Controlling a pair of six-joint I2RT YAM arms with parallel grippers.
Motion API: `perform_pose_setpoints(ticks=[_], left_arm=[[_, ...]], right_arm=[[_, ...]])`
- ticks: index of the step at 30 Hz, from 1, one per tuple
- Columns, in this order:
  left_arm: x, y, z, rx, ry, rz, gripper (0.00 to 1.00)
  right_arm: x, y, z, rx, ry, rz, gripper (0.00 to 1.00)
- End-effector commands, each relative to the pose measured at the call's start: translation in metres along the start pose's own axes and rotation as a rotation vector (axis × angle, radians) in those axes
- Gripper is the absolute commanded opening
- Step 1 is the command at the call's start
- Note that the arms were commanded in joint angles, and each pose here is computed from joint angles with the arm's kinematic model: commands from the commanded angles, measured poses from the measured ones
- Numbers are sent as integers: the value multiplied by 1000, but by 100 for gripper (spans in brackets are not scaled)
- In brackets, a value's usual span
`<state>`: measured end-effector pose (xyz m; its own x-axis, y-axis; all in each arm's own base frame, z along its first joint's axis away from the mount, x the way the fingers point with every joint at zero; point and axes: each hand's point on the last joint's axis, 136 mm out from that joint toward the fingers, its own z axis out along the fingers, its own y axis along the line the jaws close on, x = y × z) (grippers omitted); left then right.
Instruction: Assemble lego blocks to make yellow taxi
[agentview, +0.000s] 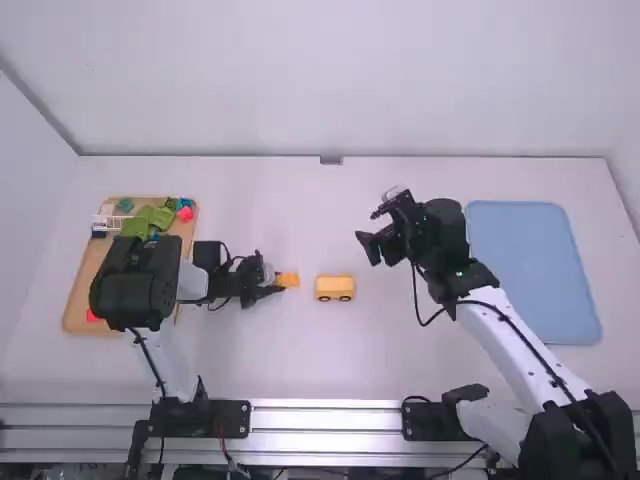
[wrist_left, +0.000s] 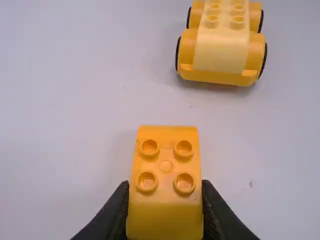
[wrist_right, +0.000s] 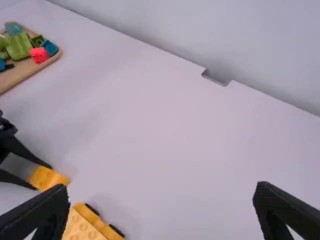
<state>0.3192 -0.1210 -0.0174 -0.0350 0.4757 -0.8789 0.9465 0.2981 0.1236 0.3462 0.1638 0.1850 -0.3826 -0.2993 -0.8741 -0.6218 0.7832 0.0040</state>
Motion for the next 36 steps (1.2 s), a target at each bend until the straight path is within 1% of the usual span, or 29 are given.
perform_pose_setpoints(ticks=[1,5,6,9,13,14,15,16,19,20,21,22,23,24,27,29,30,32,34,36], left_arm=[[-1,-7,1,19,-23,-8,2],[-17,2,-2,-4,-53,-55,13],[-23,3,-3,-4,-58,-53,14],[-40,2,-3,4,-70,-41,16],[-64,-6,-3,30,-80,-2,16],[-71,-9,-2,39,-84,13,16],[-80,-13,-1,48,-80,32,16],[-82,-14,0,48,-75,35,15],[-91,-16,3,36,-39,20,15],[-93,-17,4,37,-38,19,15],[-98,-21,7,46,-34,17,15],[-100,-24,9,56,-37,26,15],[-101,-25,10,58,-38,28,15],[-104,-30,14,75,-42,38,15],[-107,-37,18,97,-44,46,15],[-113,-44,20,129,-67,53,15],[-114,-45,20,135,-73,55,15],[-118,-49,19,157,-100,54,14],[-119,-50,19,161,-105,54,15],[-119,-51,19,166,-105,51,14]], right_arm=[[5,1,2,-1,10,6,98],[9,-8,-1,16,22,22,98],[14,-9,-2,13,39,18,98],[27,-5,-3,-24,81,-70,98],[47,5,2,-124,80,-125,98],[54,10,5,-173,68,-150,98],[68,20,9,-254,43,-191,98],[73,23,10,-281,32,-203,98],[100,39,14,-417,-32,-269,98],[103,41,15,-432,-42,-277,98],[115,48,19,-488,-78,-304,98],[121,49,23,-506,-89,-311,98],[123,49,24,-509,-91,-312,98],[133,52,33,-537,-102,-313,98],[144,59,41,-589,-131,-338,98],[153,63,52,-614,-142,-369,99],[154,63,54,-616,-141,-371,98],[158,67,67,-651,-146,-372,98],[159,70,70,-673,-156,-382,98],[162,78,77,-713,-175,-436,98]])
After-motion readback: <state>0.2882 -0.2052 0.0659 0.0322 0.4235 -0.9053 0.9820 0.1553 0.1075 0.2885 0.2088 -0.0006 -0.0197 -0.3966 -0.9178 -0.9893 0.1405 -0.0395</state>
